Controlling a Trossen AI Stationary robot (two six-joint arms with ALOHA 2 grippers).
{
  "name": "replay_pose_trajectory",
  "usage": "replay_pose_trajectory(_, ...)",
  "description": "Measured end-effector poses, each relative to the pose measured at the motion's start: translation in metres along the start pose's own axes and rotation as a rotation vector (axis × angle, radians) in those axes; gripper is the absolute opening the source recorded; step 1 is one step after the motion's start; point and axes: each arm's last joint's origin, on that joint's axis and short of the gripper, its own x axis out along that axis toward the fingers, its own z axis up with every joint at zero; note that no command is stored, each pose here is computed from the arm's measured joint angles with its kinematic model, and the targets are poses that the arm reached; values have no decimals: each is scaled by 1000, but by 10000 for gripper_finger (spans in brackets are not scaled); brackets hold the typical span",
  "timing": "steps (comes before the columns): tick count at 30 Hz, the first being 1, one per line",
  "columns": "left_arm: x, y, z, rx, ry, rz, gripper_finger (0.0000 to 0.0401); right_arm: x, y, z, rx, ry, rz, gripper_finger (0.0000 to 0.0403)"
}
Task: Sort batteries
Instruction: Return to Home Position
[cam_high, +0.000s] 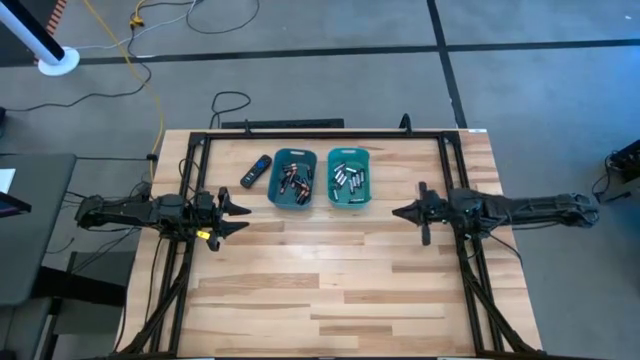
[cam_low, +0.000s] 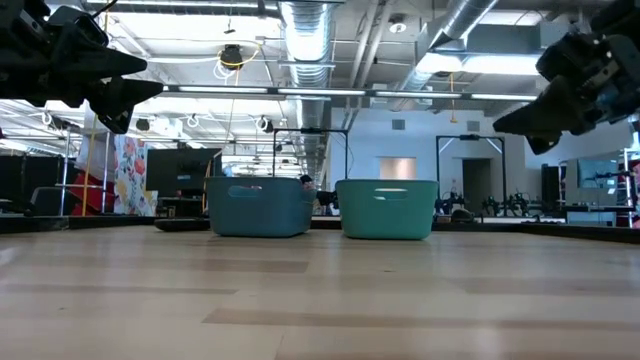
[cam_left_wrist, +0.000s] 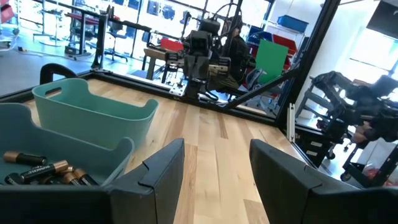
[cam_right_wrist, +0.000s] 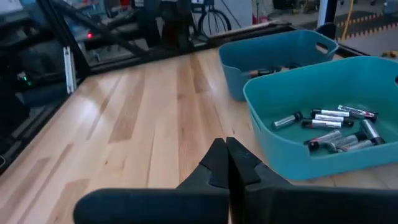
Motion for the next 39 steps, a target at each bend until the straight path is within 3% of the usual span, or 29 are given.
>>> replay_pose_trajectory(5,0,0,0,0,0,0,177,-4,-4,-16,55,-57,21,3)
replay_pose_trajectory(13,0,0,0,0,0,0,177,-14,4,-10,67,-171,172,3)
replay_pose_trajectory(21,0,0,0,0,0,0,177,-16,18,-14,27,-130,308,3)
replay_pose_trajectory(30,0,0,0,0,0,0,177,-2,17,-30,-145,50,240,7)
replay_pose_trajectory(39,0,0,0,0,0,0,177,5,13,-39,-58,171,183,22)
